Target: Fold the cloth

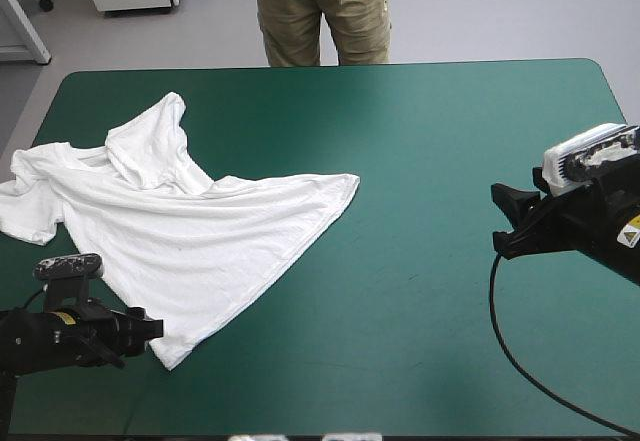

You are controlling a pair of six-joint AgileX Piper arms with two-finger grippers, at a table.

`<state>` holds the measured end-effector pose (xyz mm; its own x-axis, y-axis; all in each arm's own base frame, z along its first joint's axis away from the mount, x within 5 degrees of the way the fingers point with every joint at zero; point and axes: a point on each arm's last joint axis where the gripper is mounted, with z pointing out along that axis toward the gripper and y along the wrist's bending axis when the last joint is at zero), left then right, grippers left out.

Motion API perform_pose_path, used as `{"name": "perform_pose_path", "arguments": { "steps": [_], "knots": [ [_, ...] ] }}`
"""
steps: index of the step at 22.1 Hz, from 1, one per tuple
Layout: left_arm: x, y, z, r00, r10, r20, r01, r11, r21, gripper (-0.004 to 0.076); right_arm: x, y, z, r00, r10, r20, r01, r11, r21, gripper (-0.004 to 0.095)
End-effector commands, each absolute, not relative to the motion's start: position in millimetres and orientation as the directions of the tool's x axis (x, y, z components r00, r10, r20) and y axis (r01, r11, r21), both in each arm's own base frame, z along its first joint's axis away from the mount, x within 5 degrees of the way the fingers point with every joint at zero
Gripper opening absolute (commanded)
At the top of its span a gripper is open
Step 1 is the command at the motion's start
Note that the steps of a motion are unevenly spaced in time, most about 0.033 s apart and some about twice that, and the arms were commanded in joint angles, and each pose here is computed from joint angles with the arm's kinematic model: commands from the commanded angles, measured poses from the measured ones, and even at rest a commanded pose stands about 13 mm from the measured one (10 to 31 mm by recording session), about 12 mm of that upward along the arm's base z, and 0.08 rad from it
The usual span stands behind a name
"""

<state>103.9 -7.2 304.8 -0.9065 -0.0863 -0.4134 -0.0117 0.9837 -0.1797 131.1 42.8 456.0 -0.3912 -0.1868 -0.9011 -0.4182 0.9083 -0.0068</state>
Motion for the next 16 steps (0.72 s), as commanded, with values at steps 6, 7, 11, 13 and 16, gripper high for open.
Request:
{"name": "perform_pose_path", "arguments": {
  "steps": [6,7,11,13,16],
  "knots": [
    [103.1,-11.0,286.6,-0.951,-0.136,-0.279,-0.075,0.973,-0.218,0.0475,132.0,43.0,468.9,-0.311,-0.148,-0.939,-0.408,0.913,-0.009,0.0509],
    [104.2,-10.4,273.3,-0.964,-0.157,-0.215,-0.109,0.97,-0.218,0.0475,132.0,43.0,468.9,-0.311,-0.148,-0.939,-0.408,0.913,-0.009,0.0509],
    [115.7,-11.6,249.9,-0.973,-0.198,-0.119,-0.165,0.956,-0.242,0.0475,131.8,43.1,468.5,-0.313,-0.151,-0.938,-0.41,0.912,-0.01,0.0509],
    [127.9,-12.4,247.7,-0.958,-0.237,-0.161,-0.187,0.944,-0.272,0.0475,131.8,43.2,468.6,-0.312,-0.153,-0.938,-0.412,0.911,-0.012,0.0509],
    [139.0,-11.5,238.6,-0.962,-0.245,-0.12,-0.206,0.941,-0.269,0.0475,131.8,43.3,468.6,-0.312,-0.153,-0.938,-0.412,0.911,-0.011,0.0509]
  ]
}}
